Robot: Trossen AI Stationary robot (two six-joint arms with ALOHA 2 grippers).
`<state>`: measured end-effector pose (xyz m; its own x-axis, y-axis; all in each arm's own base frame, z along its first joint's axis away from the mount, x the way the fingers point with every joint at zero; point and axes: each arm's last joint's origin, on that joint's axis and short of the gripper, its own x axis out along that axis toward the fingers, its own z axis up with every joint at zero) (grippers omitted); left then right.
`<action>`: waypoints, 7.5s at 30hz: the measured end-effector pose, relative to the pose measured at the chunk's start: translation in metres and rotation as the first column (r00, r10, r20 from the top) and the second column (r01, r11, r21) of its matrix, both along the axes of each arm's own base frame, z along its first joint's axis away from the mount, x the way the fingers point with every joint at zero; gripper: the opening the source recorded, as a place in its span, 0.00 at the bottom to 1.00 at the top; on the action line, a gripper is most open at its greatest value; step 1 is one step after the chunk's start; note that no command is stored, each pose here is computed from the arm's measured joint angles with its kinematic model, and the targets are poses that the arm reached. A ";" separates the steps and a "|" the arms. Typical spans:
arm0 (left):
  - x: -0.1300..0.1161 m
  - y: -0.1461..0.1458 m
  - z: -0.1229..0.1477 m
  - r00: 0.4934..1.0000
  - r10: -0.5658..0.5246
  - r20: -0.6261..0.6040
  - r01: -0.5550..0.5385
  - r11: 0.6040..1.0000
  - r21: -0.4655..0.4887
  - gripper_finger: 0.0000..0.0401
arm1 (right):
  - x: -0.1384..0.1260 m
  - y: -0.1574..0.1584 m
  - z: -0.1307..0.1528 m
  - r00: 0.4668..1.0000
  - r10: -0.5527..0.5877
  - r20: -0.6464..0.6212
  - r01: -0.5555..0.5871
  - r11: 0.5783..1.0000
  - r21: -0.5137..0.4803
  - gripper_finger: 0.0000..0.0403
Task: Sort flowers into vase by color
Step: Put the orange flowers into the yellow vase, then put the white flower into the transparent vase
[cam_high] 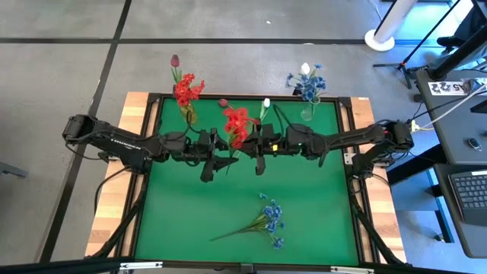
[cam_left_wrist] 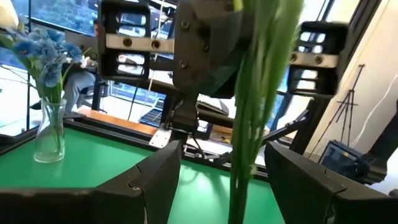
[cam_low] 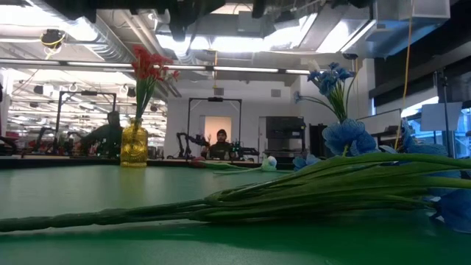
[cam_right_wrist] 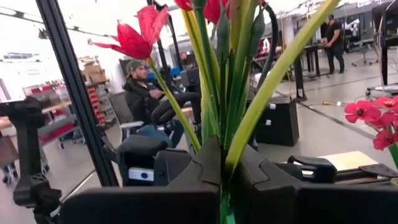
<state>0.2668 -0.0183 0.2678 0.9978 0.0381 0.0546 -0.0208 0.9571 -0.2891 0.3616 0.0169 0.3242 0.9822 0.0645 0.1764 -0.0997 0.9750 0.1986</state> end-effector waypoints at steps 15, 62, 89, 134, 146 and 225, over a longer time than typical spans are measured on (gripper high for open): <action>-0.013 0.002 0.008 0.999 0.023 -0.040 -0.023 1.000 0.012 0.45 | 0.005 0.001 -0.005 0.995 0.024 -0.098 -0.025 1.000 -0.007 0.01; -0.086 0.015 0.052 0.961 0.277 0.007 -0.275 0.950 0.145 0.00 | -0.037 -0.002 0.019 0.960 -0.019 -0.278 0.006 0.999 -0.047 0.80; -0.189 0.048 0.087 0.624 0.750 0.218 -0.772 0.551 0.316 0.00 | -0.039 0.005 0.006 0.919 -0.085 -0.386 0.013 0.983 -0.185 0.66; -0.175 0.153 -0.025 0.597 0.802 -0.006 -0.772 0.577 0.267 0.00 | -0.024 0.007 -0.030 0.835 -0.044 -0.548 -0.085 0.974 -0.208 0.66; -0.176 0.151 -0.044 0.593 0.801 -0.081 -0.755 0.588 0.291 0.00 | -0.022 0.008 -0.032 0.831 -0.041 -0.554 -0.080 0.978 -0.191 0.66; -0.234 0.059 0.066 0.627 0.768 0.133 -0.779 0.614 0.129 0.57 | -0.023 0.008 -0.032 0.829 -0.042 -0.558 -0.084 0.977 -0.198 0.66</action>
